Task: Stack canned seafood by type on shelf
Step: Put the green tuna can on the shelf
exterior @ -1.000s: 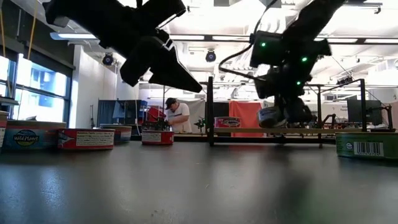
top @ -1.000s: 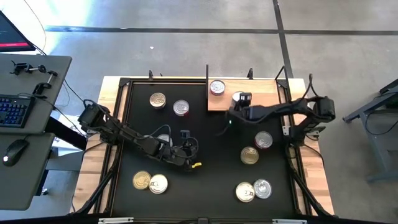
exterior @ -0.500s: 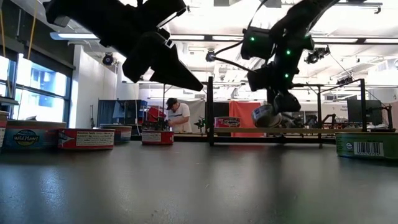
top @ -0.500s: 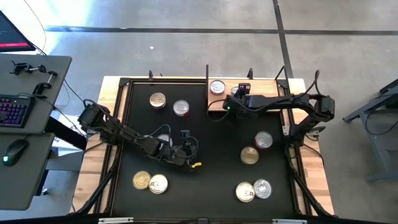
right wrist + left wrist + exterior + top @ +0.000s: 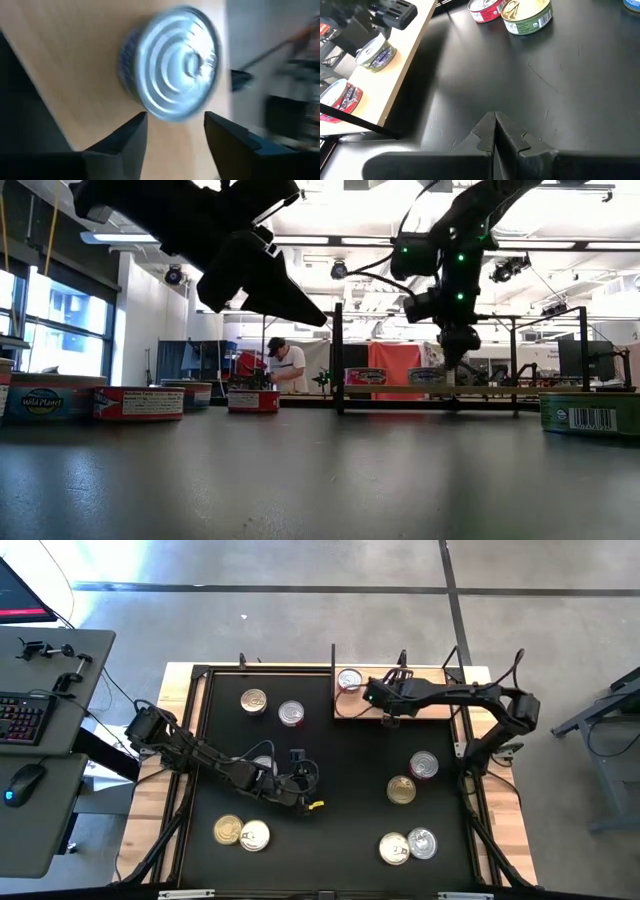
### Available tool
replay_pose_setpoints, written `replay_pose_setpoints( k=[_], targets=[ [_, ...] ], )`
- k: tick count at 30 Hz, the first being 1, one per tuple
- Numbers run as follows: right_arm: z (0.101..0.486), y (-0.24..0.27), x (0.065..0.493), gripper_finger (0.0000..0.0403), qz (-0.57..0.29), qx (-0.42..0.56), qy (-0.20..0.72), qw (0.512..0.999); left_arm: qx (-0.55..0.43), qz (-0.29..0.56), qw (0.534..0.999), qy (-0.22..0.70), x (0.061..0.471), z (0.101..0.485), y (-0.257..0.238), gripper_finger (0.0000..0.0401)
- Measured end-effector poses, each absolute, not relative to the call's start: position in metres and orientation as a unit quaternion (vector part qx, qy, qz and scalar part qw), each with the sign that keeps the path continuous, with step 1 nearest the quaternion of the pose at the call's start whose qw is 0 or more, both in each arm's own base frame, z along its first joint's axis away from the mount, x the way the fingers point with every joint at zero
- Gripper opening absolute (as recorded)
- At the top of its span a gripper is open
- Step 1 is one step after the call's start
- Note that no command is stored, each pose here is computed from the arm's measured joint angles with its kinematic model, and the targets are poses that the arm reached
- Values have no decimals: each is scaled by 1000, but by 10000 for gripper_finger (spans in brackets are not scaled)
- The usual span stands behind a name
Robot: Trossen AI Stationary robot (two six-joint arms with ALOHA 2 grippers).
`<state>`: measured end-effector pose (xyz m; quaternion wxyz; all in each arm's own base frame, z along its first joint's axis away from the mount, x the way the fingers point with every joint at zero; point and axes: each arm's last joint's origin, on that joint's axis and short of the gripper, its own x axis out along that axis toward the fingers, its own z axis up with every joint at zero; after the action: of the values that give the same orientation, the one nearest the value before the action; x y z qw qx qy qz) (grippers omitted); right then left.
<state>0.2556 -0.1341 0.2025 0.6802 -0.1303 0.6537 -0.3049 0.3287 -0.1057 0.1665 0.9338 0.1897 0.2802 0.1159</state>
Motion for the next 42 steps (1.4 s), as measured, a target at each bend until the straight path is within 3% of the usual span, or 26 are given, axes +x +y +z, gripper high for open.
replay_pose_setpoints(
  k=[10,15,21,26,32,37,42],
  targets=[
    [210,-178,241,43,-303,17,603,738,187,117,934,280,329,166,-106,0],
    [224,-184,244,5,-325,34,584,743,187,117,934,280,329,166,-106,0],
    [227,-195,245,3,-366,61,534,759,187,117,935,279,329,167,-106,0],
    [219,-212,236,1,-410,111,519,742,186,117,935,278,329,167,-106,0],
    [209,-214,239,0,-339,150,524,767,185,117,935,277,329,167,-106,0],
    [216,-204,241,0,-302,107,558,766,185,117,936,277,329,167,-106,0],
    [237,-192,242,0,-395,24,560,728,184,117,936,277,329,167,-106,0]
  ],
)
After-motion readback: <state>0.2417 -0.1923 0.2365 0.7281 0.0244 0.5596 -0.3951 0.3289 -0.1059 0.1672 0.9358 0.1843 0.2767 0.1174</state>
